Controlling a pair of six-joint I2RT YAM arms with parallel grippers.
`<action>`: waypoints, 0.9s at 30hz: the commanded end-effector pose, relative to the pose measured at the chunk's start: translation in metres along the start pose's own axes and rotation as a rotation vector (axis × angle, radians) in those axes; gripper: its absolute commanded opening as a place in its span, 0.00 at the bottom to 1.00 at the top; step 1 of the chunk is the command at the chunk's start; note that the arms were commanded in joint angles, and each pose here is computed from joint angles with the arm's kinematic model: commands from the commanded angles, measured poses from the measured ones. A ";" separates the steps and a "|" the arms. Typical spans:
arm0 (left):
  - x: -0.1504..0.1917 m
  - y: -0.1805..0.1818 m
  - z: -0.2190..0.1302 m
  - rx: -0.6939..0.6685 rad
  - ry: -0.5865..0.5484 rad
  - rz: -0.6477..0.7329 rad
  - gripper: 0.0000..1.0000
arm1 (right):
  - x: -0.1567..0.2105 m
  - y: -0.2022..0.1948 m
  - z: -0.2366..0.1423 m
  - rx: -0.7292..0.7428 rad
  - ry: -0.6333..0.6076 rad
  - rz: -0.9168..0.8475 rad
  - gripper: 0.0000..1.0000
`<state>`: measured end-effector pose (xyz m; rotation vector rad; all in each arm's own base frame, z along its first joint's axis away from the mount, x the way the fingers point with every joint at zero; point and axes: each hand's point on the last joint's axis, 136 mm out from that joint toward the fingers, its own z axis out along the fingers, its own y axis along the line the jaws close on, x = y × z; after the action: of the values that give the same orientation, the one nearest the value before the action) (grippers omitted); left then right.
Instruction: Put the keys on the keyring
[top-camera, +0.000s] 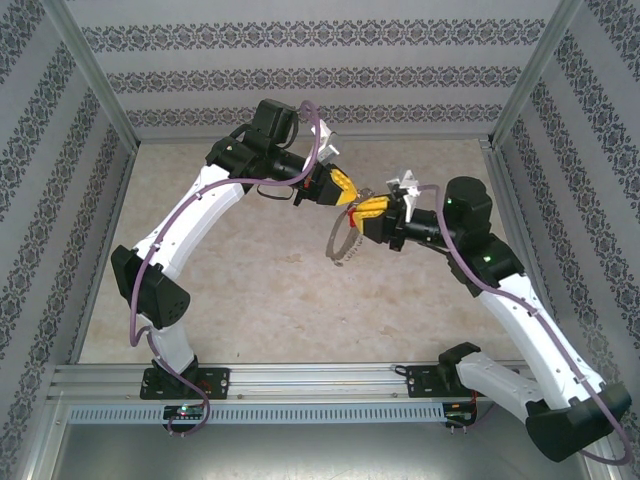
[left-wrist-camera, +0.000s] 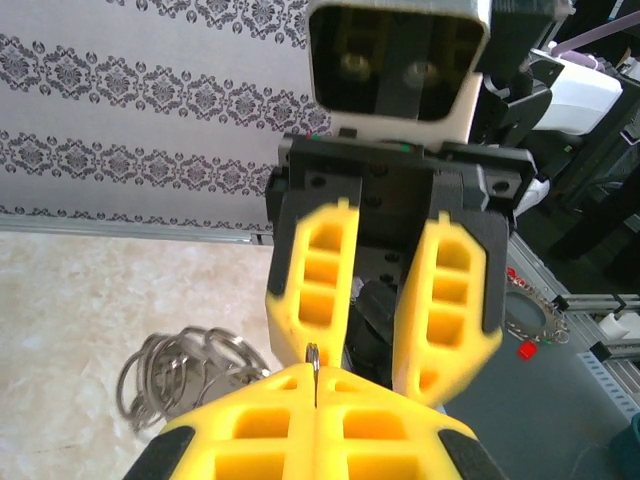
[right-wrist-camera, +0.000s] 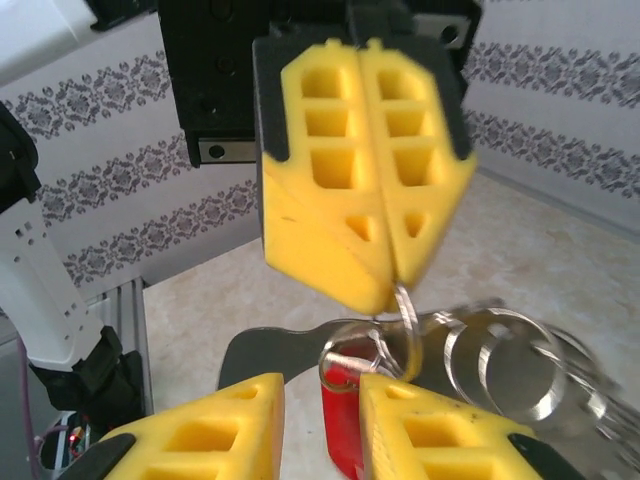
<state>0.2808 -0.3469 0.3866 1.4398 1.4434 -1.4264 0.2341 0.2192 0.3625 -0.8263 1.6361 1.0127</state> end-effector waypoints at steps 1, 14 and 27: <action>-0.016 -0.017 -0.001 0.020 -0.029 0.073 0.00 | -0.024 0.008 -0.023 0.000 -0.080 -0.035 0.27; -0.018 -0.020 -0.002 0.032 -0.042 0.081 0.00 | -0.047 0.002 -0.025 -0.100 -0.119 0.021 0.24; -0.023 -0.020 -0.002 0.036 -0.053 0.083 0.00 | -0.027 0.006 -0.010 -0.175 -0.072 0.066 0.27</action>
<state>0.2844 -0.3491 0.3879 1.4300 1.4276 -1.4247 0.2400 0.2075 0.3903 -0.7958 1.5716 1.1918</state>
